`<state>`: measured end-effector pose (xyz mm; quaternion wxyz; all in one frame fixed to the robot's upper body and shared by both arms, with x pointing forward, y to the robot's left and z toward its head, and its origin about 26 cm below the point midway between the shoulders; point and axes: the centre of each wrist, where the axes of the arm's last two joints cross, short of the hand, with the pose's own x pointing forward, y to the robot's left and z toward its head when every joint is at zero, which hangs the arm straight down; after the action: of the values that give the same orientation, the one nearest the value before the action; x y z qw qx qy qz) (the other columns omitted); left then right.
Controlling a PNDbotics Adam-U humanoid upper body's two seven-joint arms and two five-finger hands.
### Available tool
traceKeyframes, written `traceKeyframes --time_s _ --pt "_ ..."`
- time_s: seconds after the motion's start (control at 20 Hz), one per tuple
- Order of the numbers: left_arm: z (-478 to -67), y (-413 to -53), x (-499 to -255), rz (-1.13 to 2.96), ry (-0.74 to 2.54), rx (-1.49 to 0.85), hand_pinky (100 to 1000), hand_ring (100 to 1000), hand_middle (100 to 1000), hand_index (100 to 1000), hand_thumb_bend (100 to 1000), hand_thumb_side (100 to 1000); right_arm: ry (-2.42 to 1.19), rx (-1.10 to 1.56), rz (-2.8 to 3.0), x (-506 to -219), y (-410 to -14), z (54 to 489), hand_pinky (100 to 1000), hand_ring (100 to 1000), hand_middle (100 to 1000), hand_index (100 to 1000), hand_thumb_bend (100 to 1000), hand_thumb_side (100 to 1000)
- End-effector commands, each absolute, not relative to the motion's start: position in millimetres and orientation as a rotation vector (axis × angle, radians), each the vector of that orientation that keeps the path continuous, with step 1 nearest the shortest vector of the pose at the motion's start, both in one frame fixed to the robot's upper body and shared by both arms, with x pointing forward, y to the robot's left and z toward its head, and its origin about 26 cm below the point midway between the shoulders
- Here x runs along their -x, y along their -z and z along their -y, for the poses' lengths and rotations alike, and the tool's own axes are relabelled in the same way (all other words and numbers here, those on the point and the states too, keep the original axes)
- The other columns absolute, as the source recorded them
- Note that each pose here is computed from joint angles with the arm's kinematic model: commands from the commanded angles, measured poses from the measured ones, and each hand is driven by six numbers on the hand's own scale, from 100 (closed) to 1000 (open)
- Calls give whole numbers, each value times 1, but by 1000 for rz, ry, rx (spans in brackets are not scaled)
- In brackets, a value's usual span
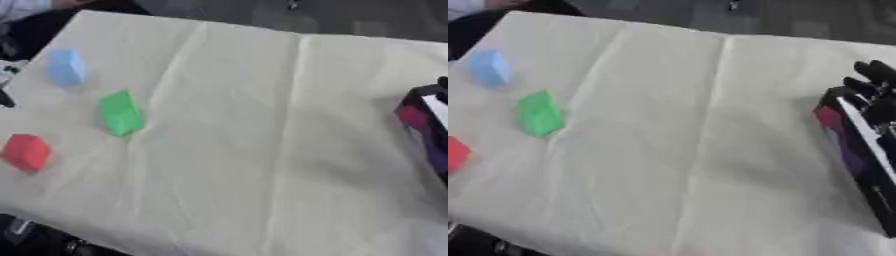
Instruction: Pick up the objects with one hand, pass them to the other hand, and then place them into the box on the other side of the table.
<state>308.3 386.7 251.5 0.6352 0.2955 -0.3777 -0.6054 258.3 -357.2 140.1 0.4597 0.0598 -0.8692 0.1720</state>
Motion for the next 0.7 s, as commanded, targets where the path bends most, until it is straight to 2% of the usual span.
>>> traceKeyframes --time_s 0.05,0.7 --pt "-388 -260 -310 859 1389 -711 905 879 818 825 687 100 -457 -136 2141 -258 -143 357 1000 1000 1000 1000 100 561" --pt "-387 -249 -323 818 1401 -681 903 884 822 821 685 100 -475 -143 2135 -259 -140 353 1000 1000 1000 1000 100 562"
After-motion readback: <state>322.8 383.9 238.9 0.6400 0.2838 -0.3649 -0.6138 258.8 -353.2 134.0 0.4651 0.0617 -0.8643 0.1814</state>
